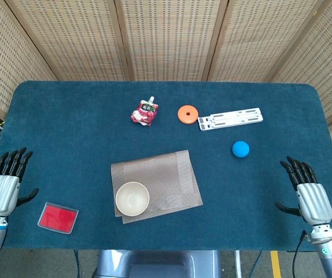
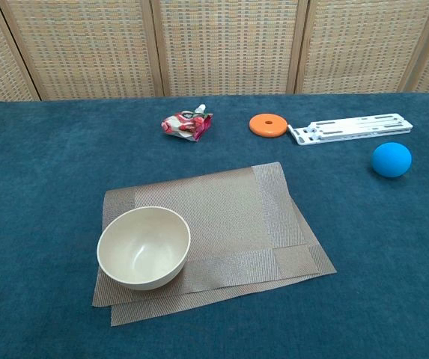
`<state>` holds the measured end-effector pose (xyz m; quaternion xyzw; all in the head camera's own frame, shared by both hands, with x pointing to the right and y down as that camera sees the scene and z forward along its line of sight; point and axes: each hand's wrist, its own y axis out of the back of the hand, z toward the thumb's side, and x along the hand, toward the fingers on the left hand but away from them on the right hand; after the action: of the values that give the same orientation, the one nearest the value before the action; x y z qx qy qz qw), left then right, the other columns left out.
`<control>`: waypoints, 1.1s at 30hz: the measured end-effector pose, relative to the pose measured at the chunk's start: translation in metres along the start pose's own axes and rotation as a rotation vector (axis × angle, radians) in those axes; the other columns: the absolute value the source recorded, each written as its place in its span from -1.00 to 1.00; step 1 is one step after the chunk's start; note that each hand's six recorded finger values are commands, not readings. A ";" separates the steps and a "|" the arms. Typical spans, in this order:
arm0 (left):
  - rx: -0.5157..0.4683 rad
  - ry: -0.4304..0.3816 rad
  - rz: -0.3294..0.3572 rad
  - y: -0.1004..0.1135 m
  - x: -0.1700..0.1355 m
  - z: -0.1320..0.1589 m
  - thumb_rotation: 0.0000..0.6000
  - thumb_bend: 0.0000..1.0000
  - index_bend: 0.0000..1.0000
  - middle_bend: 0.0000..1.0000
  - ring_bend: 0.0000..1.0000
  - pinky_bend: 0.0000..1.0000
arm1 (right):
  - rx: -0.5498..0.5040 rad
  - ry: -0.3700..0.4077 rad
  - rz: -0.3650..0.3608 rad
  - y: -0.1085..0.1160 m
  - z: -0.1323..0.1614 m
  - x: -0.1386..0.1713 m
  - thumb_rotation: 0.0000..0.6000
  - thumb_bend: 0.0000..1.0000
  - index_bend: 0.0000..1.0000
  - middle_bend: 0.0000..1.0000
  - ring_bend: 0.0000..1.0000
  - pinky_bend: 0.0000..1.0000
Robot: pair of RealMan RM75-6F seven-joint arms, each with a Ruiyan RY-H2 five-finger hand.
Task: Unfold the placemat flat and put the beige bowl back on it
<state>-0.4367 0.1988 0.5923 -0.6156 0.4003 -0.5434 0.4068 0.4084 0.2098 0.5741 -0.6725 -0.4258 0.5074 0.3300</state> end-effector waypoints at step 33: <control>0.070 -0.341 -0.153 -0.047 -0.004 0.104 1.00 -0.56 -0.39 -1.00 -1.00 -1.00 | -0.029 -0.008 -0.012 0.006 -0.001 0.001 1.00 -0.86 -0.84 -1.00 -1.00 -1.00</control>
<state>-0.3314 0.2257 0.6265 -0.7130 0.2586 -0.4739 0.4474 0.4112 0.2079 0.5690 -0.6727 -0.4385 0.5017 0.3217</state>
